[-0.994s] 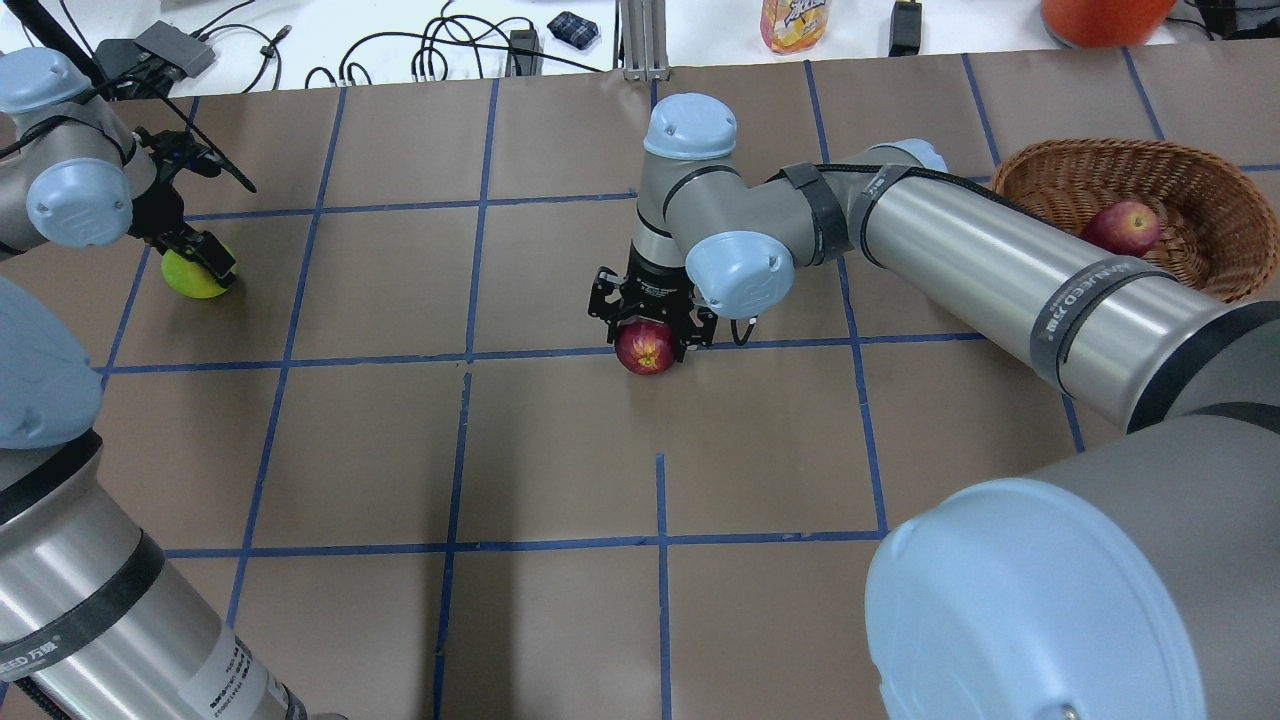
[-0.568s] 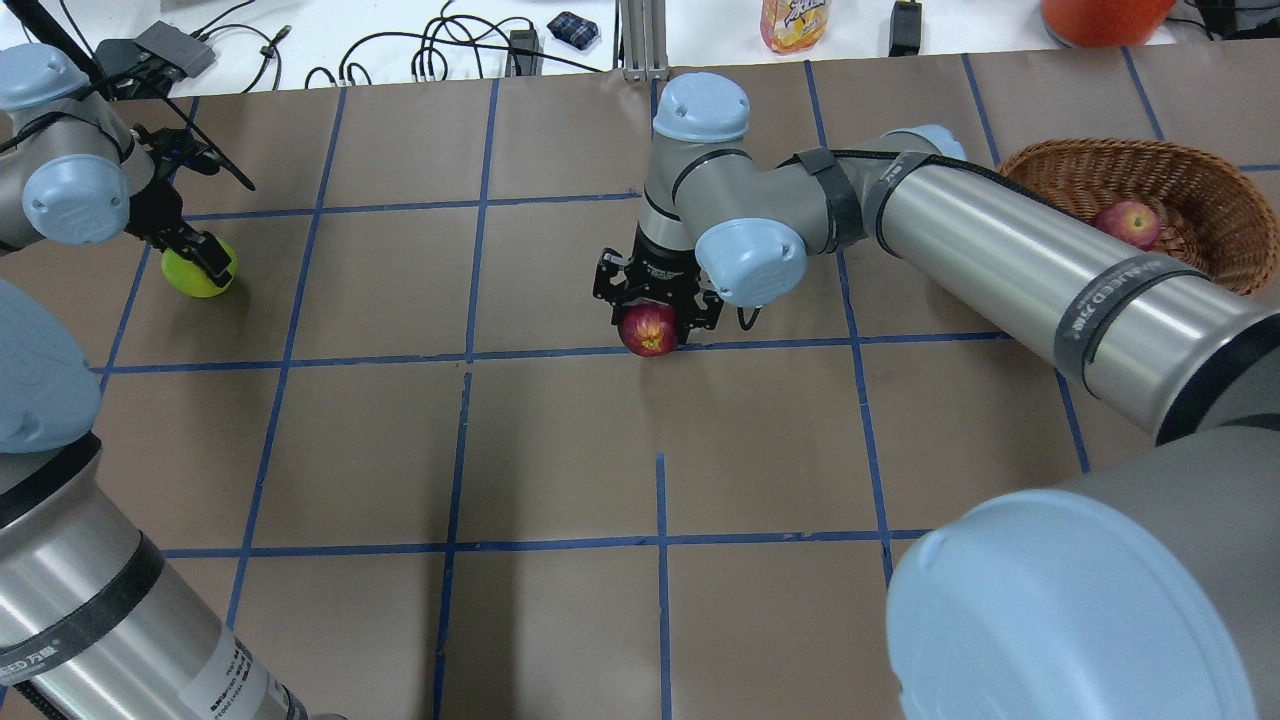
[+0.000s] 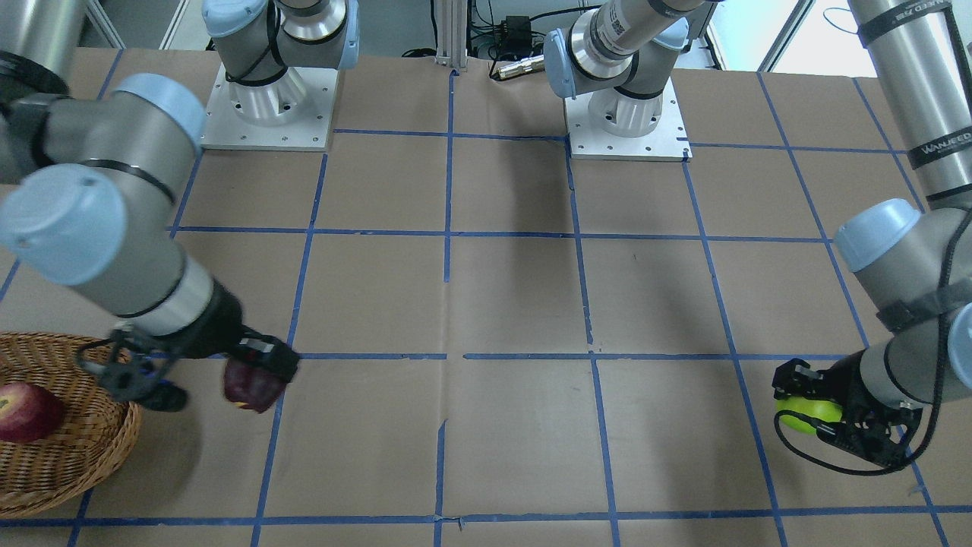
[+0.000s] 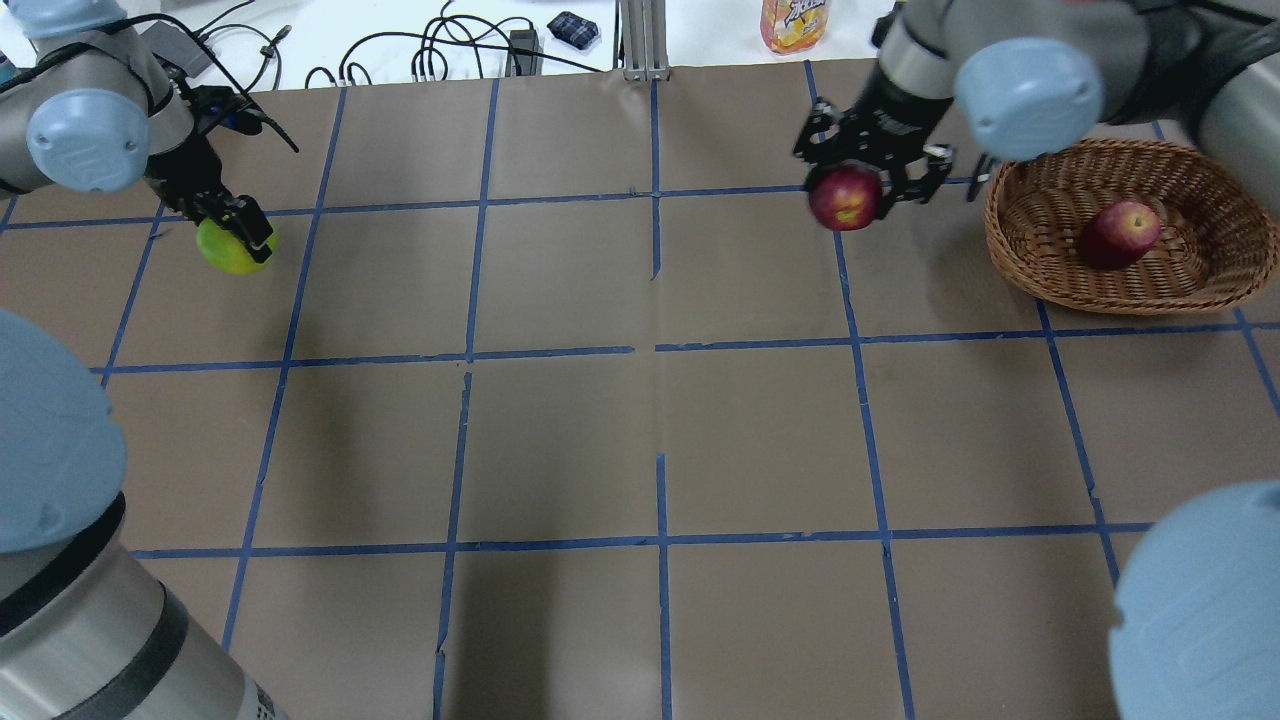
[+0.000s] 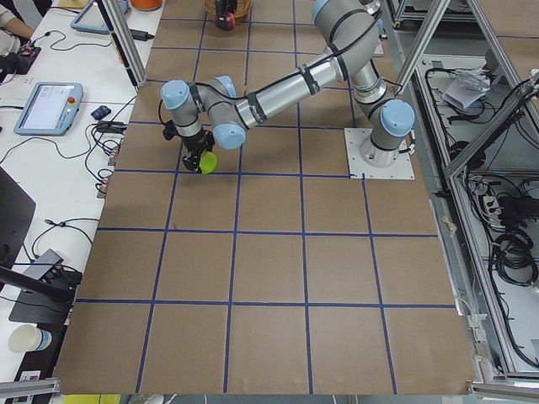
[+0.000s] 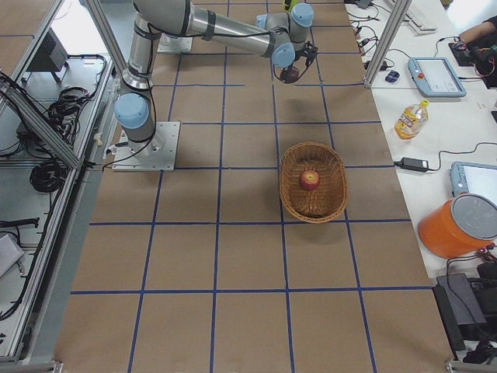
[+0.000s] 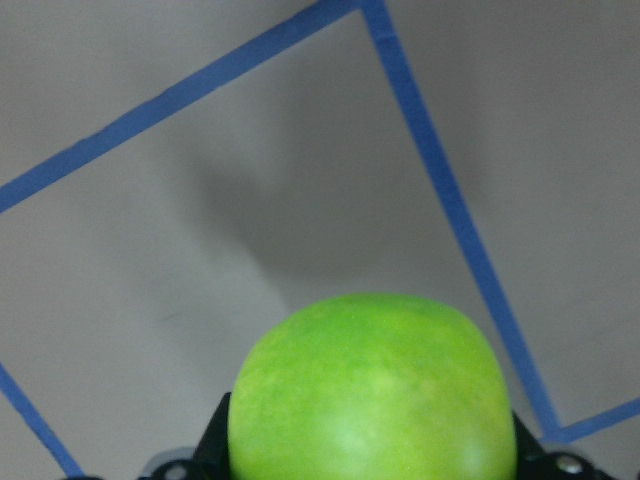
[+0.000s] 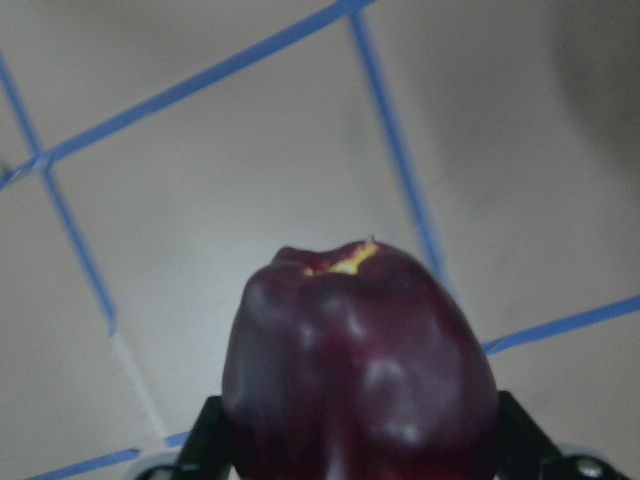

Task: Put all apples into basket
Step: 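Drop dark red apple into basket with right while left carries green apple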

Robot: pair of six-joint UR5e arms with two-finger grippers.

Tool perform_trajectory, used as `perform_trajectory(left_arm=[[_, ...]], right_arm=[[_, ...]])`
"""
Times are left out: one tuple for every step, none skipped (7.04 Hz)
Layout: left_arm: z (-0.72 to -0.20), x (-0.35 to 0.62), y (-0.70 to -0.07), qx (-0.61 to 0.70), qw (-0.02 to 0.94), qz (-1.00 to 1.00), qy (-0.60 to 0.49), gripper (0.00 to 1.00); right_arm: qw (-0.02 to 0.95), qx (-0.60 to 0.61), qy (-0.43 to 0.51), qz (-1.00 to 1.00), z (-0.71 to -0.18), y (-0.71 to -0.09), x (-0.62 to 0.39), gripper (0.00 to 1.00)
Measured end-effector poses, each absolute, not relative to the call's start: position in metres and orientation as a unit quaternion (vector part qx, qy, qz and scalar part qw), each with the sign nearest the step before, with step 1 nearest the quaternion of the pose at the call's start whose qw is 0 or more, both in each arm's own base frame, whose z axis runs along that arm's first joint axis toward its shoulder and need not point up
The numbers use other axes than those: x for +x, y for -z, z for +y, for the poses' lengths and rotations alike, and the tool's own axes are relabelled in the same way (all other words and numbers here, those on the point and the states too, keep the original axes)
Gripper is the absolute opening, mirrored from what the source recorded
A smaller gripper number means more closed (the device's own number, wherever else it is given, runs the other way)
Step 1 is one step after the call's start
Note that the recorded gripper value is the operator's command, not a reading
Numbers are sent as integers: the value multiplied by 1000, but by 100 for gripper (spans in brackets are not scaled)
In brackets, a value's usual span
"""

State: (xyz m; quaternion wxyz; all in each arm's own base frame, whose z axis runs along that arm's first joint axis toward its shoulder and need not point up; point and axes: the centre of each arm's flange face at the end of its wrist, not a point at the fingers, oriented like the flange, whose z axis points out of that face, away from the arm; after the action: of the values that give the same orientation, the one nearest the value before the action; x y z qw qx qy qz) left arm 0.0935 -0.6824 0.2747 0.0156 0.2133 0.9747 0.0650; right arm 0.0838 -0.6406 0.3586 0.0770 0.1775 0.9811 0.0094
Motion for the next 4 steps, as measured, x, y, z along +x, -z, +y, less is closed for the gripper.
perform_trajectory(left_arm=[[-676,46,-288,190,-1,980,-64,4],[-667,-12,-298,156,-29,986,-57,4],[-655,-76,-305,116,-57,990,-51,4],[-643,-141,-310,74,-72,994,-45,4]], right_arm=[[48,149,0,988,-646,-377,-4,0],[18,114,5,993,-644,-388,-76,0],[-5,83,2,997,-639,-390,-132,0],[-15,59,-3,998,-640,-376,-173,0]])
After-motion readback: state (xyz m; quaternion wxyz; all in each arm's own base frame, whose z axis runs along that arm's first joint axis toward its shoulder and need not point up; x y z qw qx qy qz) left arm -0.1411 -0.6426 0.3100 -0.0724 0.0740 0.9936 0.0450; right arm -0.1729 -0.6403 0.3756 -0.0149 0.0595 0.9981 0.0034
